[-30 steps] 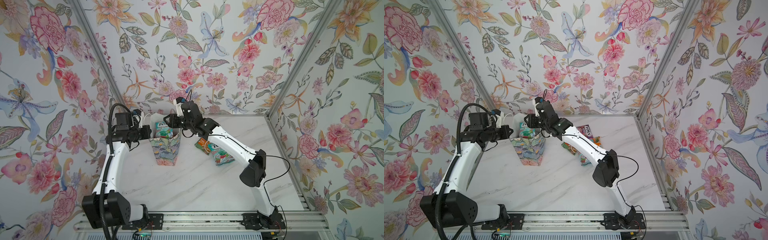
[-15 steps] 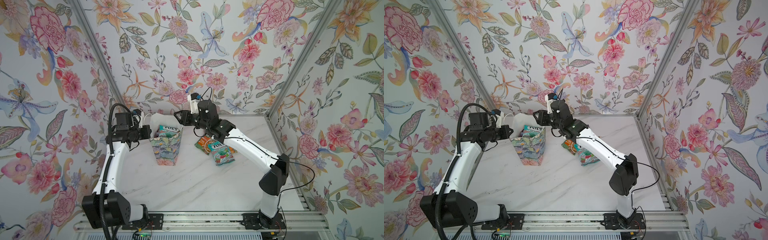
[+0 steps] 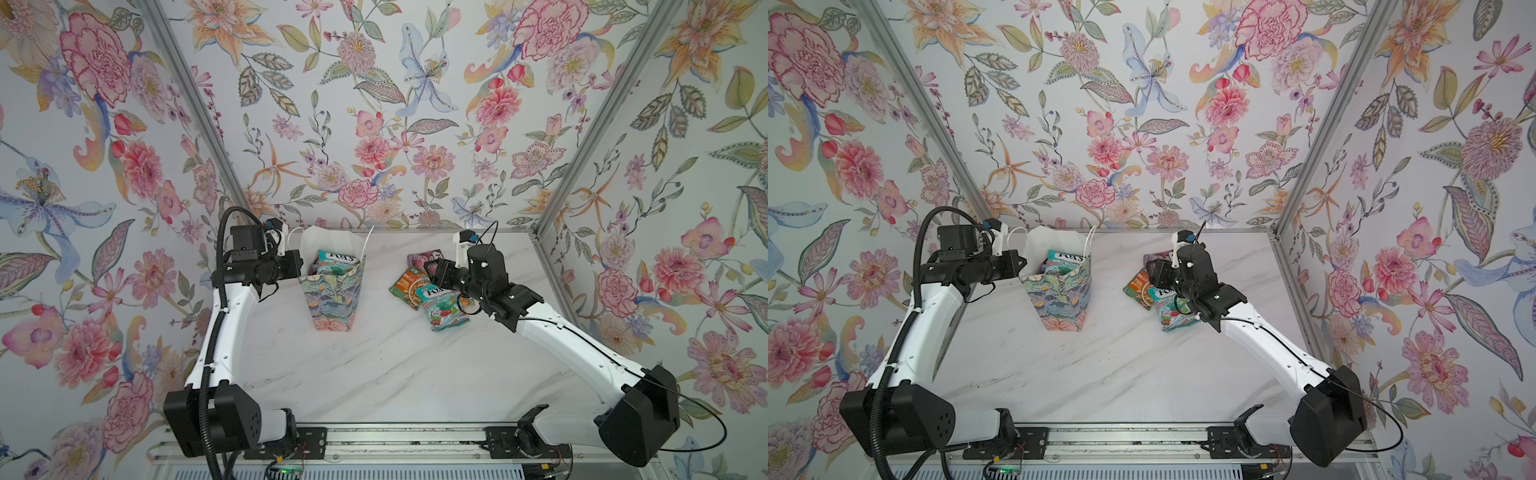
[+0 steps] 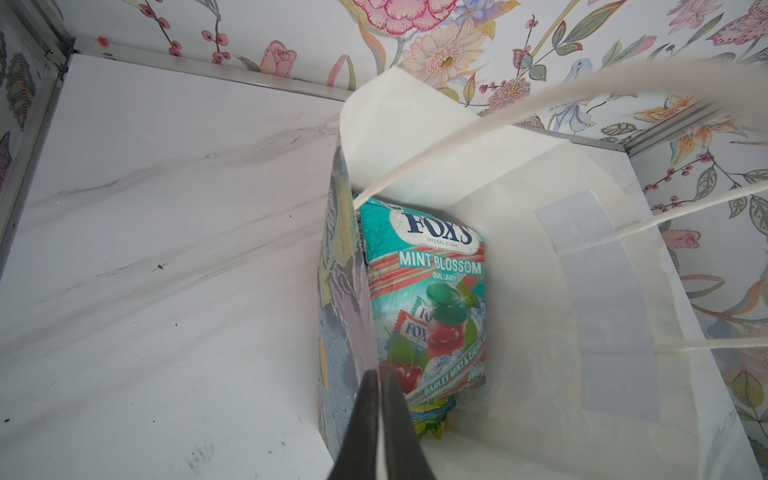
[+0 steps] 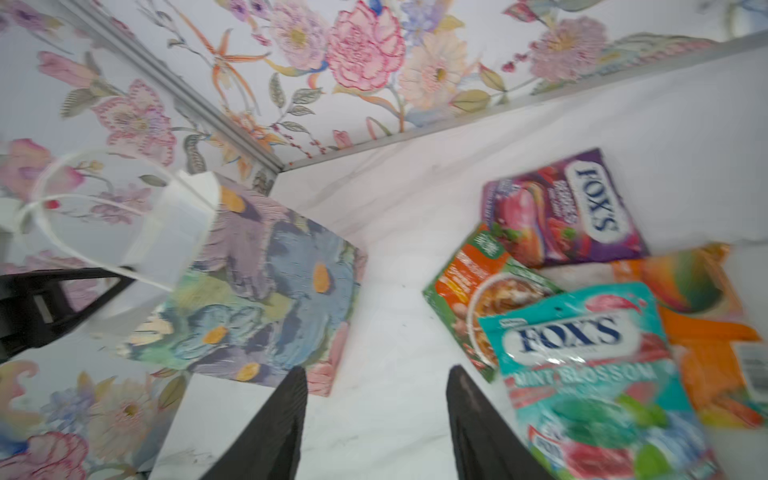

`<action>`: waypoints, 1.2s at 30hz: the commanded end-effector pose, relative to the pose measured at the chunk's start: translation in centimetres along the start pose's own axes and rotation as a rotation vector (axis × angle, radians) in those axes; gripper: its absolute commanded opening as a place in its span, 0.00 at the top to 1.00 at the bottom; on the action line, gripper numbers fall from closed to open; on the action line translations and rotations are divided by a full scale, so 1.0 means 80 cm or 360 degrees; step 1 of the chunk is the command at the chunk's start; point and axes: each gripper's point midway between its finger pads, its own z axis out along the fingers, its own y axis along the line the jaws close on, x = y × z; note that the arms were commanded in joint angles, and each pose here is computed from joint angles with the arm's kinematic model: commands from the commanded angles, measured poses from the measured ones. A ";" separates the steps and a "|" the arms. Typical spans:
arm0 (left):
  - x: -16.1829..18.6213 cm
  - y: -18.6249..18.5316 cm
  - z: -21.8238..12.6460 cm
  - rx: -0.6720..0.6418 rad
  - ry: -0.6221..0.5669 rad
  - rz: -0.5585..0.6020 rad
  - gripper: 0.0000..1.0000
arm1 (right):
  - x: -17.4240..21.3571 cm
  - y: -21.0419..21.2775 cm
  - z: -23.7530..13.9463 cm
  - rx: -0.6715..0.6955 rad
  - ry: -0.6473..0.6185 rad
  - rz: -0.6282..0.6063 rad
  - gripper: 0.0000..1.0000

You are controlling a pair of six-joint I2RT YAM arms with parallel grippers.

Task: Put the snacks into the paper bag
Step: 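Move the right gripper back down to the remaining snack pile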

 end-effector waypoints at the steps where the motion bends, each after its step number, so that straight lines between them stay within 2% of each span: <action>1: 0.003 -0.007 0.000 0.0033 -0.0006 0.0027 0.98 | 0.027 -0.060 -0.014 0.0183 0.0081 0.0060 0.40; 6: 0.003 -0.007 0.000 0.0037 -0.0008 0.0022 0.97 | 0.054 -0.142 -0.019 0.0380 0.0160 0.0171 0.31; 9: 0.004 -0.007 -0.001 0.0038 -0.0008 0.0018 0.98 | 0.064 -0.173 -0.012 0.0443 0.0220 0.0206 0.30; 21: 0.004 -0.006 -0.001 0.0030 -0.0008 0.0014 0.98 | 0.088 -0.207 0.052 0.0426 0.0393 0.0179 0.30; 28: 0.004 -0.005 -0.003 0.0018 -0.0002 0.0021 0.98 | 0.108 -0.198 0.080 0.0300 0.0474 0.0233 0.31; 36: 0.004 -0.005 -0.001 0.0022 0.0000 0.0016 0.97 | 0.122 -0.141 0.081 0.0141 0.0501 0.0214 0.32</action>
